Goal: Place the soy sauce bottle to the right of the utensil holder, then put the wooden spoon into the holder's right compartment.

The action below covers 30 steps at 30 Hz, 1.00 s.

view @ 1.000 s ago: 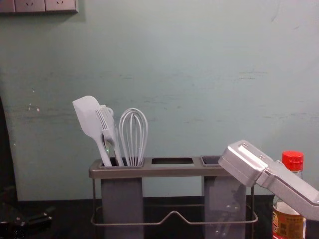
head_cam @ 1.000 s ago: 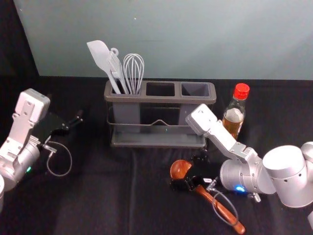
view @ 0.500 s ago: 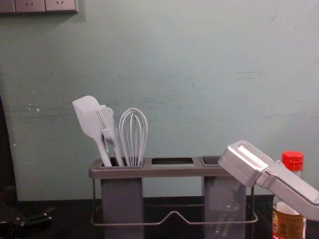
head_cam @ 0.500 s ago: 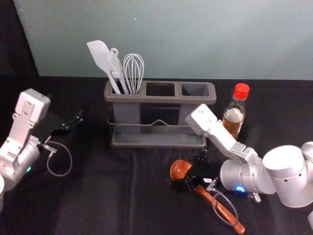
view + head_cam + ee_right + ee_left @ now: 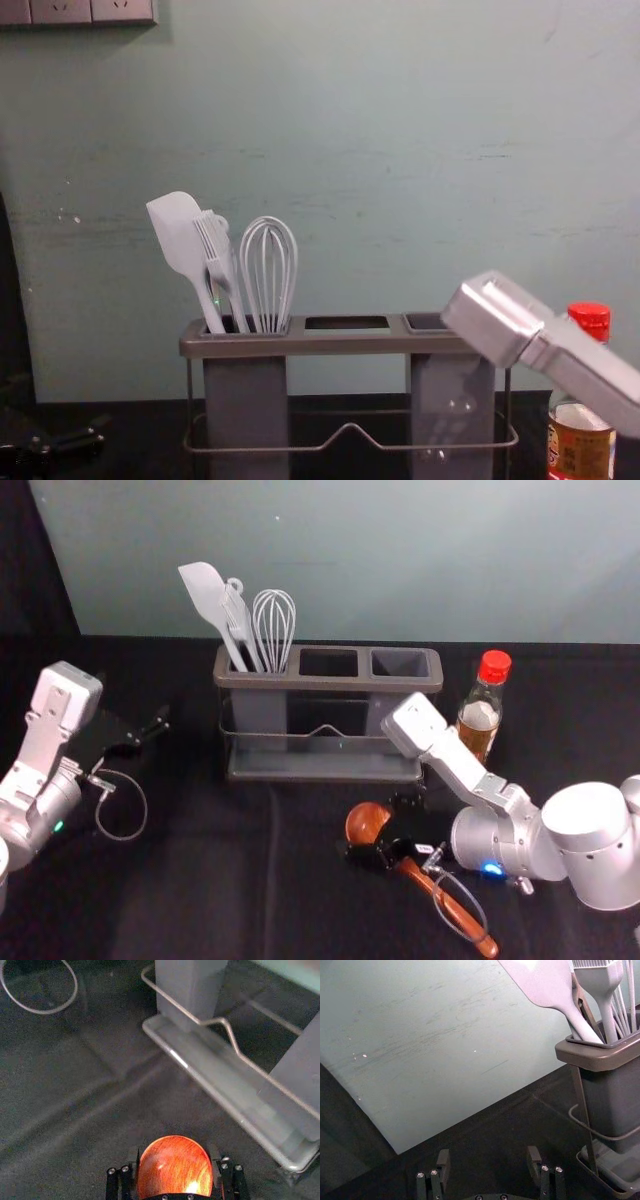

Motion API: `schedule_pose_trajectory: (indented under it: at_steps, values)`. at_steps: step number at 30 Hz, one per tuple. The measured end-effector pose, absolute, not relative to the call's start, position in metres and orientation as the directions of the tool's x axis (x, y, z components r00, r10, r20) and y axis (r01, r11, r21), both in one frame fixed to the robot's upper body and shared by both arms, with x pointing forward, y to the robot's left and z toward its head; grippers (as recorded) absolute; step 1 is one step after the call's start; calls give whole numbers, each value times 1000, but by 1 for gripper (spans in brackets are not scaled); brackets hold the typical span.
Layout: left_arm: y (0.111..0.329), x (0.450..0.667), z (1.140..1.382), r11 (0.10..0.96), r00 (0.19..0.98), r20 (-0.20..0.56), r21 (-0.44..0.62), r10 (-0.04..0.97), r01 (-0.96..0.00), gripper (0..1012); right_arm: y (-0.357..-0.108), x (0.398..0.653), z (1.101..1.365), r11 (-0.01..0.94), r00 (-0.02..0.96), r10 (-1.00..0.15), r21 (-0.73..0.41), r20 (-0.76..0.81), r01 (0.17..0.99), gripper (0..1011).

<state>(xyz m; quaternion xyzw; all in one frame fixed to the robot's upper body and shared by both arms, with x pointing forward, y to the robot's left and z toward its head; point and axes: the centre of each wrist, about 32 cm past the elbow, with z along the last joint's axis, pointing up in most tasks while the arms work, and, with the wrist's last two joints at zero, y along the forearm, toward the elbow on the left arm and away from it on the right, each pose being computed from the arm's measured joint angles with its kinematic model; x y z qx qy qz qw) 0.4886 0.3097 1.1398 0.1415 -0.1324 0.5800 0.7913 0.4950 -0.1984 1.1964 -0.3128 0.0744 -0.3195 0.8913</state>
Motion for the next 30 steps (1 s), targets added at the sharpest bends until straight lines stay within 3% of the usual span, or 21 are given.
schedule_pose_trajectory:
  at_steps: [30]
  values:
    - [310,489,1140,287,292,374,70,880,-955,1005,-214,457,1232,733,761,-606,-208,233,647,839]
